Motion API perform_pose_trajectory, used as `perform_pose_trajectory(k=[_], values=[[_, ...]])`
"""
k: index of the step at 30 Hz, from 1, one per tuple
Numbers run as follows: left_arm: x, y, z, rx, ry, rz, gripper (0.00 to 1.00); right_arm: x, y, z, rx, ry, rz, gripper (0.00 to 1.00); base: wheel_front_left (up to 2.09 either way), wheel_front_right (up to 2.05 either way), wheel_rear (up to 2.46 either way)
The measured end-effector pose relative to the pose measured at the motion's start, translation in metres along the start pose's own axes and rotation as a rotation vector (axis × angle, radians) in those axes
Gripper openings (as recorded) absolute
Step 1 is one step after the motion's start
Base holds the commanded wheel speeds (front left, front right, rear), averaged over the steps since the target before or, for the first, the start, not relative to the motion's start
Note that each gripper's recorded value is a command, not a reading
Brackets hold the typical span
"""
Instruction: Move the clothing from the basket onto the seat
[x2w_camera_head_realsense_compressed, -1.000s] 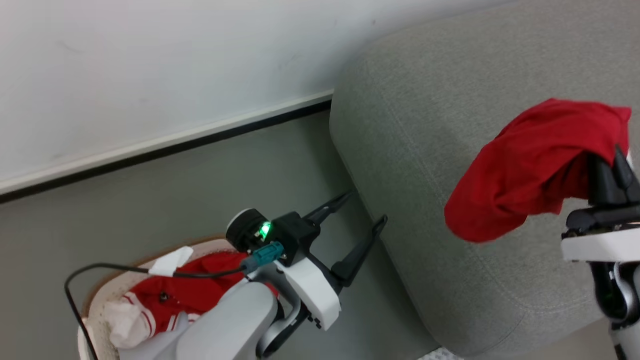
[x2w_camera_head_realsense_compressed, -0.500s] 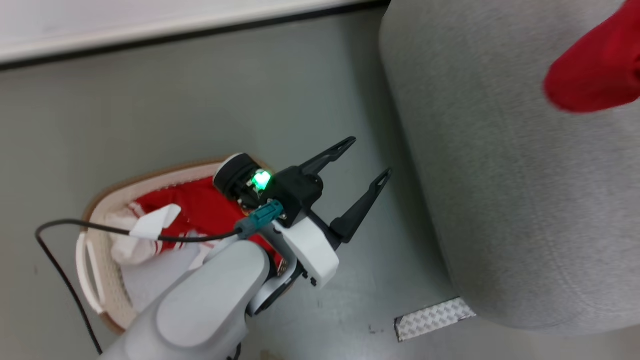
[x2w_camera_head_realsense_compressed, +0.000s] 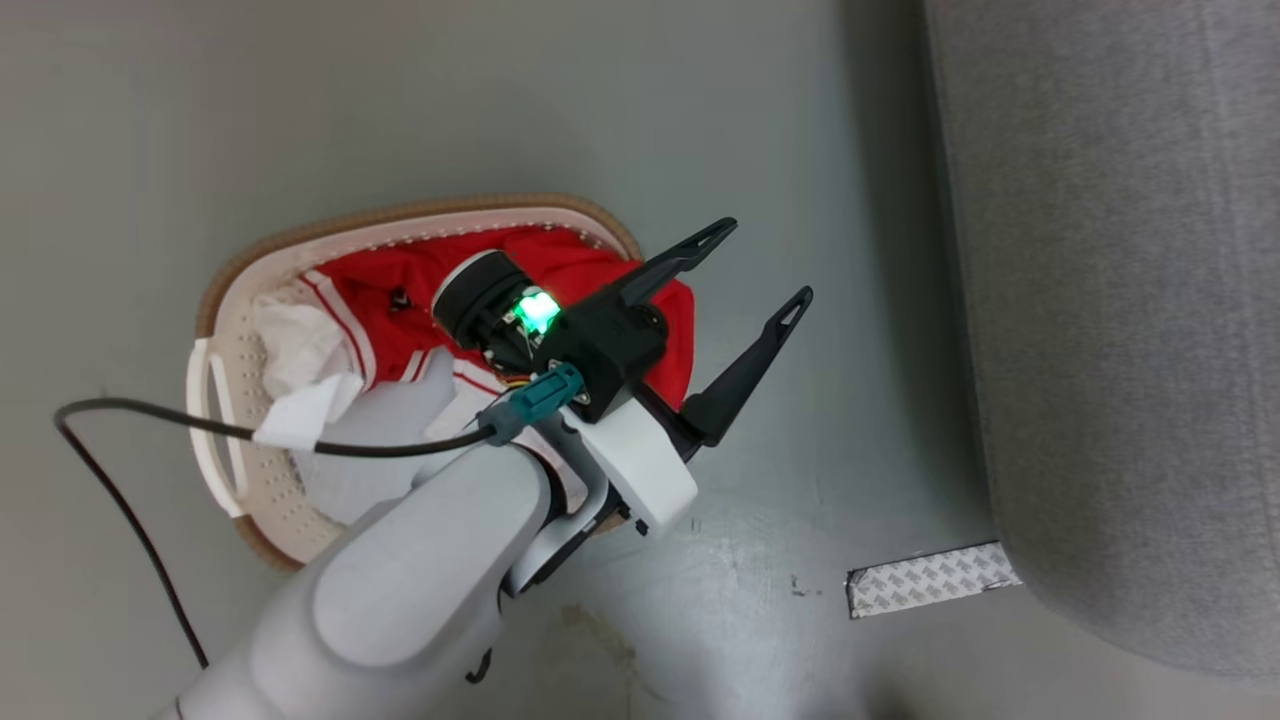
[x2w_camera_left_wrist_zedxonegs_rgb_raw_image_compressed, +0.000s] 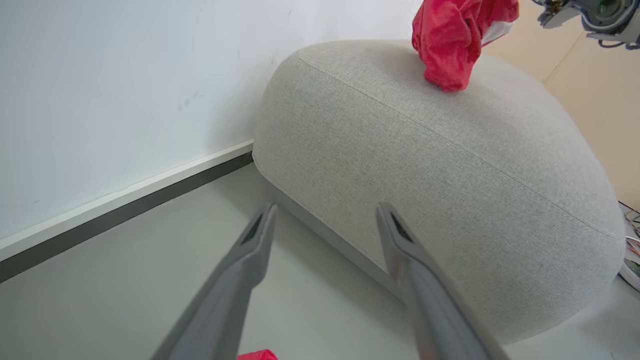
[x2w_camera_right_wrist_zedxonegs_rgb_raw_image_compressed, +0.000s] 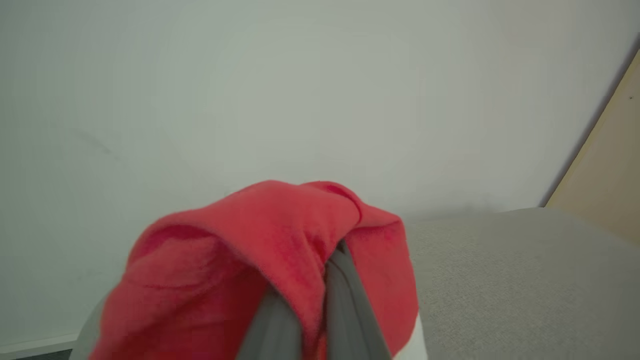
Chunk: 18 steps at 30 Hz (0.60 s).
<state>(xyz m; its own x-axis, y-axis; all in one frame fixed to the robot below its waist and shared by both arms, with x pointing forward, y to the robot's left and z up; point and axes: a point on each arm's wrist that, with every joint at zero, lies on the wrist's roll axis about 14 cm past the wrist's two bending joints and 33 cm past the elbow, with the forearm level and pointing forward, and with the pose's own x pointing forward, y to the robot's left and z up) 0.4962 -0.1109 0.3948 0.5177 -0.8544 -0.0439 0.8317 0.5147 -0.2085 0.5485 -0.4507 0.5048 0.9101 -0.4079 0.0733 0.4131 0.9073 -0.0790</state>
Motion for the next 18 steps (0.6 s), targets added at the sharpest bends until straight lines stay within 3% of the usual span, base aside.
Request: perform_pose_trajectory(k=[4, 8, 13, 15, 16, 18], values=[[-0.004, 0.007, -0.008, -0.009, 0.011, 0.019, 1.0, 0.003, -0.008, -0.035, -0.037, 0.111, -0.021, 0.0, 0.0, 0.0, 0.0], [-0.008, 0.012, -0.008, -0.003, 0.008, 0.038, 1.0, -0.009, -0.007, -0.081, -0.048, 0.311, -0.022, 0.0, 0.0, 0.0, 0.0], [-0.01, 0.011, -0.001, 0.007, 0.001, 0.045, 1.0, -0.019, -0.011, -0.101, -0.051, 0.462, -0.027, 0.0, 0.0, 0.0, 0.0], [-0.011, 0.01, 0.002, 0.011, -0.003, 0.047, 1.0, -0.023, -0.007, -0.105, -0.045, 0.502, -0.015, 0.47, 0.0, 0.0, 0.0], [-0.011, 0.01, 0.004, 0.013, -0.004, 0.048, 1.0, -0.023, -0.005, -0.104, -0.042, 0.504, -0.009, 1.0, 0.0, 0.0, 0.0], [-0.012, 0.009, 0.006, 0.014, -0.005, 0.051, 1.0, -0.024, -0.004, -0.101, -0.053, 0.511, 0.003, 1.0, 0.0, 0.0, 0.0]])
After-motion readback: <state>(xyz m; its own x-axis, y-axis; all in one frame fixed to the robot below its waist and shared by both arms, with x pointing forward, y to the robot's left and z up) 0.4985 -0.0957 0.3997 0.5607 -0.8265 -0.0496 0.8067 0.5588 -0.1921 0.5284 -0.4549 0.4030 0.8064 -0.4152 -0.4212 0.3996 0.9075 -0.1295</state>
